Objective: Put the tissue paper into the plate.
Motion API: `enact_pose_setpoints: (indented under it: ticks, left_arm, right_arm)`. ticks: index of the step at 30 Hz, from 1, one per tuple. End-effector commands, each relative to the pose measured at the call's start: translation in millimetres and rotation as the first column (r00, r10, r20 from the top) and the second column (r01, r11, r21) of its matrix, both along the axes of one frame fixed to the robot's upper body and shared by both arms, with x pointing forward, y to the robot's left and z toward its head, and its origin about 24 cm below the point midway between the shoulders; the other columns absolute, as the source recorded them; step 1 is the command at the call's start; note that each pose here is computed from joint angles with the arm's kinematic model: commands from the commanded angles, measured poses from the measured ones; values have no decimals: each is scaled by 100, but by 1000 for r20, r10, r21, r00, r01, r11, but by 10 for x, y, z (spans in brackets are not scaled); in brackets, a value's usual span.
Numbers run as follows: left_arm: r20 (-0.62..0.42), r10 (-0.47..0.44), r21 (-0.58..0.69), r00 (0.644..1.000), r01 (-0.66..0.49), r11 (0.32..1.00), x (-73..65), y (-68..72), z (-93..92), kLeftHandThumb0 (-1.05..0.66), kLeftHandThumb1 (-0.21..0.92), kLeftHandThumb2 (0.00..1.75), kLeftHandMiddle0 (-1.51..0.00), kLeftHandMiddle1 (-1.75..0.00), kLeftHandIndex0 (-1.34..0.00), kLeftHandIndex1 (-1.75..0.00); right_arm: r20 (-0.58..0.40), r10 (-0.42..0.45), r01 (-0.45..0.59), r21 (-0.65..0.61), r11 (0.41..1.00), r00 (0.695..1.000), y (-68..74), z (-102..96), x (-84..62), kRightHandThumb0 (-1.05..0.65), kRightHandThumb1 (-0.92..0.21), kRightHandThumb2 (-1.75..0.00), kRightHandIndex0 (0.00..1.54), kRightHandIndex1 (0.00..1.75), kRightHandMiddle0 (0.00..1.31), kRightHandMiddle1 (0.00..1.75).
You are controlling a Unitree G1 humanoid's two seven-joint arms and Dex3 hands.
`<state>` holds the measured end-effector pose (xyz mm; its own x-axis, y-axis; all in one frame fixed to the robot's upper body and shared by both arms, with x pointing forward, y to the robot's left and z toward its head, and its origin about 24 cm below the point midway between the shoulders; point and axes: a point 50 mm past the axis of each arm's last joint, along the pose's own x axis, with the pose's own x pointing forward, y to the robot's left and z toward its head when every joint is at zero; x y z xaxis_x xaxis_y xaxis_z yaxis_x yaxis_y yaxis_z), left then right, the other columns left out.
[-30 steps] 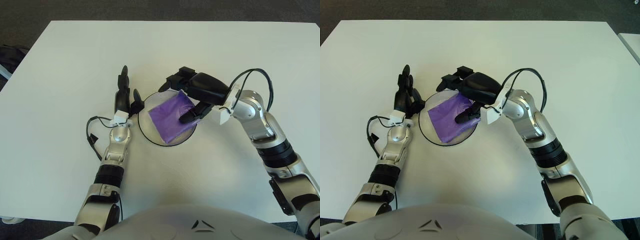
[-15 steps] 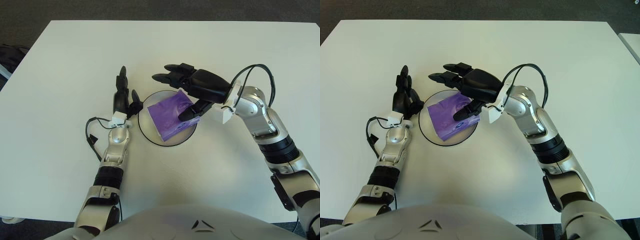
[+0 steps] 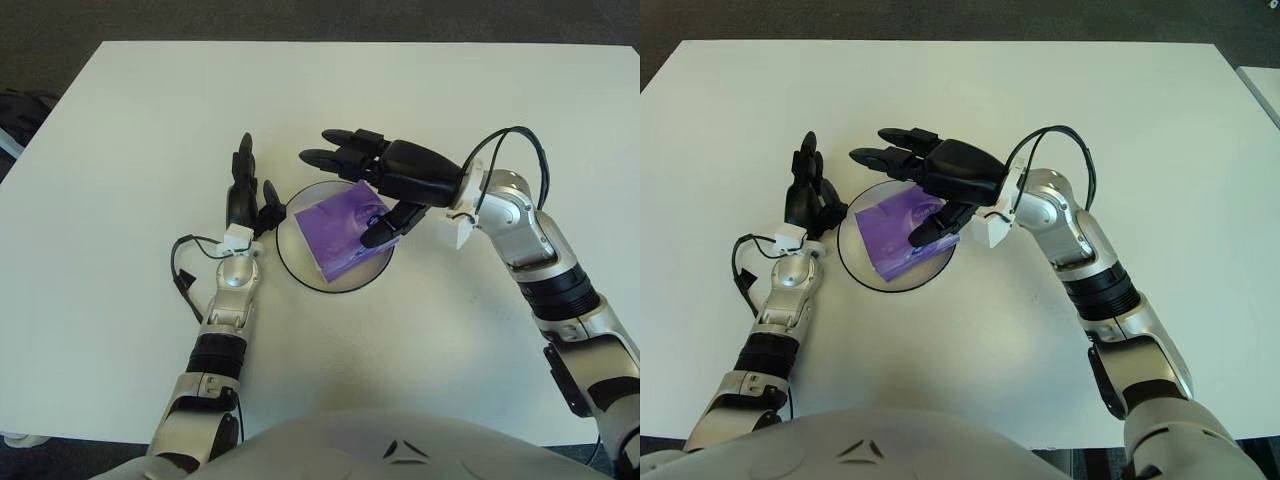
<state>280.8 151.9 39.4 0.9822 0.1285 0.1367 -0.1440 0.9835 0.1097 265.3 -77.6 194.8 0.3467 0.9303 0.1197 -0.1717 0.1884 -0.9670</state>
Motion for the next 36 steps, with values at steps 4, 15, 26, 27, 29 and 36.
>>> enact_pose_setpoints:
  ticks: [4,15,26,27,29,36]
  left_arm:
    - [-204,41,41,978,-33,999,-247,103,-462,-90,92,100,-11,-1,0,-26]
    - [-188,44,9,981,-43,999,-249,61,-402,-87,92,98,-14,-2,0,-35]
    - [-173,48,-3,984,-49,999,-272,45,-374,-83,92,98,-18,-4,0,-50]
    - [-172,47,-3,984,-48,999,-274,45,-372,-83,92,99,-18,-4,0,-50]
    - [-171,45,-3,984,-47,999,-279,45,-369,-82,92,99,-19,-4,0,-51]
    - [-170,40,-5,985,-41,999,-294,50,-367,-82,92,99,-19,-3,0,-52]
  right_arm:
    - [-8,31,-30,73,997,1000,-9,54,10,-105,-92,-78,0,0,0,0]
    - [-130,3,19,170,985,991,-197,172,287,-105,-92,-74,0,0,0,0]
    - [-408,-169,389,549,740,897,-583,-93,705,-105,-92,-57,0,0,0,0]
    - [-449,-135,416,616,669,883,-585,-122,713,-105,-92,-58,0,0,0,0]
    - [-509,-71,460,700,546,858,-612,-205,714,-103,-92,-71,0,0,0,0]
    - [-600,-10,578,765,284,800,-827,-528,684,-99,-92,-94,3,2,1,1]
